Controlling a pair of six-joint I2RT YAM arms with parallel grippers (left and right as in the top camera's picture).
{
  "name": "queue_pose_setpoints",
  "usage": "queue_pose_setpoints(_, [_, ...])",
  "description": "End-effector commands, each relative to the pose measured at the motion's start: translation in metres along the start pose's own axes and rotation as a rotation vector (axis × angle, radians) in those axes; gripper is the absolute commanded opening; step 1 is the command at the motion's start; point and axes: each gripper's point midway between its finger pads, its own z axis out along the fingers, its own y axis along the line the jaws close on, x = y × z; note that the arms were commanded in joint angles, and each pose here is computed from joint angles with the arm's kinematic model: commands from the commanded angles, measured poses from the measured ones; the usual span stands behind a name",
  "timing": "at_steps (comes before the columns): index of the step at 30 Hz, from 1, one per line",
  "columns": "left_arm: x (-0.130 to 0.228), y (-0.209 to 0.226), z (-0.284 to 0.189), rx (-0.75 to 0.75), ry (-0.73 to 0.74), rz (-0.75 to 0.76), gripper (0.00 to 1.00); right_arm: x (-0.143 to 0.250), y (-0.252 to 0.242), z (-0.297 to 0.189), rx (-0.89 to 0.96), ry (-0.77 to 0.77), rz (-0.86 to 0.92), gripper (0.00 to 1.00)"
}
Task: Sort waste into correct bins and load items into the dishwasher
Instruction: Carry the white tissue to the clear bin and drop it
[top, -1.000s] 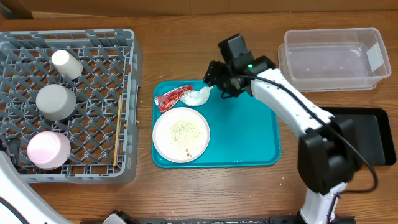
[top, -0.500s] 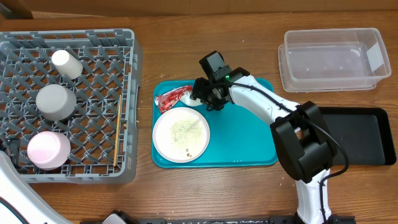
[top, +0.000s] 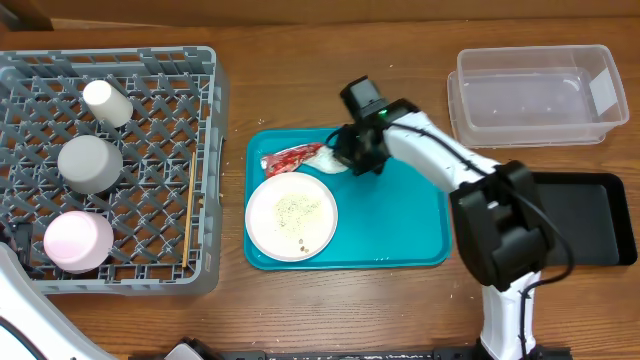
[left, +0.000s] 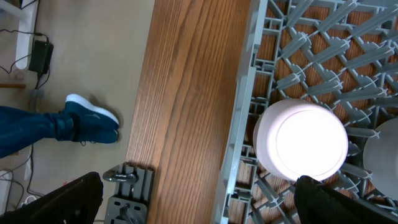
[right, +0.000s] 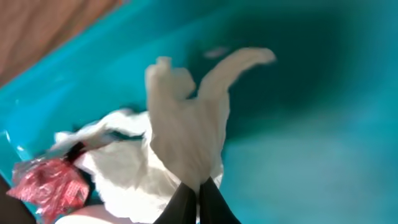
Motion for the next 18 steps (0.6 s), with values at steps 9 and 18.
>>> queue_pose_setpoints(9, [-0.001,0.001,0.001,-0.005,0.0,-0.025,1.0,-0.095,-0.039,-0.228,-0.124,-0.432,-0.023,0.04])
queue_pose_setpoints(18, [-0.001,0.001,0.001,-0.005,0.0,-0.025,1.0,-0.133,-0.096,-0.254,-0.058,-0.542,0.128,0.04])
